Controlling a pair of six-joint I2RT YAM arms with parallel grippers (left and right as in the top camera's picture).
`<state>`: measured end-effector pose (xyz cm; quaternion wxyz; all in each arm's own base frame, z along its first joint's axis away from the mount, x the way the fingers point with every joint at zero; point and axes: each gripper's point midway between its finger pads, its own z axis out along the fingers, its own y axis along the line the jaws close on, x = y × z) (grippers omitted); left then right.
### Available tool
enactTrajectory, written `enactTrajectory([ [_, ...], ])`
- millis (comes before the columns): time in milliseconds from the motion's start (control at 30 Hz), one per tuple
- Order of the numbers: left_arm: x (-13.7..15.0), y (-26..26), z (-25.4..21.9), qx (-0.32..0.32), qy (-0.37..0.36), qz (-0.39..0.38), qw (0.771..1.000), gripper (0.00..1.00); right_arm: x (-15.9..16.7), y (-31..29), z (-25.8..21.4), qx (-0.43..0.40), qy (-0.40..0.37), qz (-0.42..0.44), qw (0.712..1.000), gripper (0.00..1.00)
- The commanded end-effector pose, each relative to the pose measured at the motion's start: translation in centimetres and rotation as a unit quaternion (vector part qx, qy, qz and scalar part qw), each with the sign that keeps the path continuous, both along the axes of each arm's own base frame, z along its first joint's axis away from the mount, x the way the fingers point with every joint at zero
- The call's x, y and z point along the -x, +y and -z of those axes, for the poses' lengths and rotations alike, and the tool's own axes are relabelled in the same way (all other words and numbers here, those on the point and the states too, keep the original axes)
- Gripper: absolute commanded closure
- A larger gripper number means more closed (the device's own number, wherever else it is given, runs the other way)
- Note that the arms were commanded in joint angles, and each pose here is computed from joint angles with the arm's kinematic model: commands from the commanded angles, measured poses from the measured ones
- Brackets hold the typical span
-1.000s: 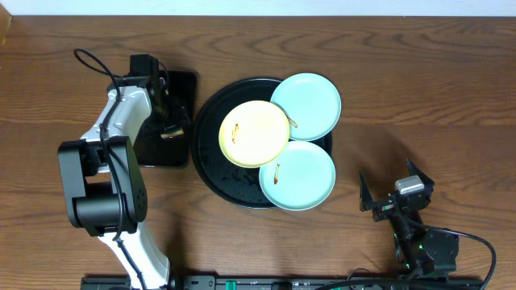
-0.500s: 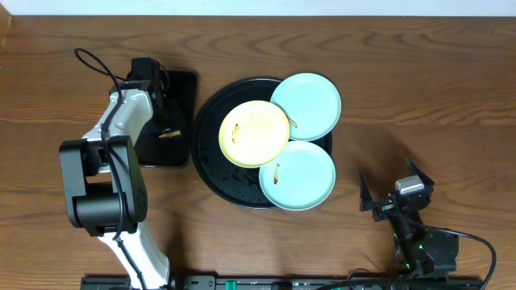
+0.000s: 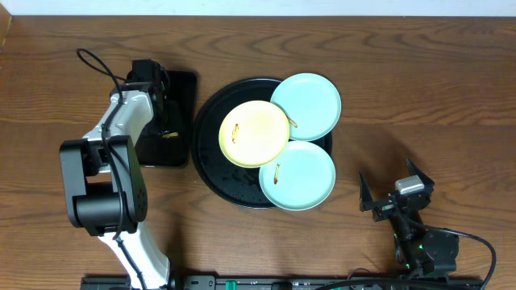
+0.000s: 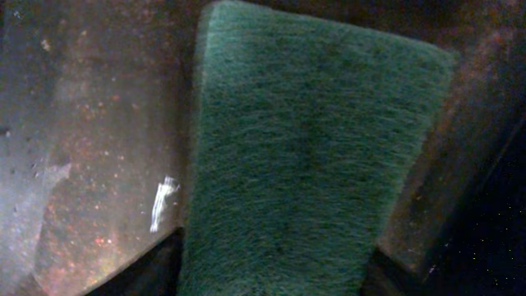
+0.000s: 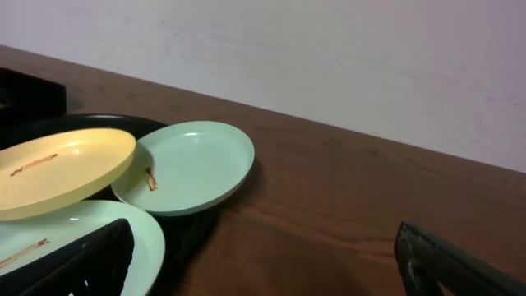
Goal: Clean dirty plates on tray and stack at the side
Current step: 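Move the left gripper over the green sponge on the black tray, then lower the left gripper and close it on the green sponge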
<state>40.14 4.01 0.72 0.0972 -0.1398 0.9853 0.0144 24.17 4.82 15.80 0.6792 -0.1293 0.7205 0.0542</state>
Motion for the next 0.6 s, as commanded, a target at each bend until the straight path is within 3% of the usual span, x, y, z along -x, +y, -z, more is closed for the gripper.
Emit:
enactTrajectory([
  [0,0.7,0.5,1.3,-0.012,0.019,-0.001,1.0,0.53,-0.1,-0.3,0.2,-0.007,0.004,0.007,1.0,0.01],
  [133,0.6,0.5,1.2,-0.012,0.016,-0.001,1.0,0.89,-0.1,-0.3,0.1,-0.007,0.004,0.007,1.0,0.01],
  [300,0.2,0.5,1.1,-0.013,0.008,-0.001,1.0,0.92,-0.1,-0.3,0.1,-0.007,0.004,0.007,1.0,0.01],
  [333,0.1,0.5,1.1,-0.013,0.006,-0.001,1.0,0.83,-0.1,-0.3,0.1,-0.007,0.004,0.007,1.0,0.01],
  [367,0.0,0.5,1.1,-0.014,0.004,-0.001,1.0,0.55,-0.1,-0.3,0.2,-0.007,0.004,0.007,1.0,0.01],
  [400,-0.1,0.5,1.0,-0.014,0.002,-0.001,1.0,0.41,-0.1,-0.3,0.2,-0.007,0.004,0.007,1.0,0.01],
  [467,-0.5,0.6,0.9,-0.015,-0.007,-0.001,1.0,0.35,-0.1,-0.3,0.2,-0.007,0.004,0.007,1.0,0.01],
  [567,-1.6,0.7,0.5,-0.016,-0.029,-0.002,0.999,0.34,-0.1,-0.3,0.1,-0.007,0.004,0.007,1.0,0.01],
])
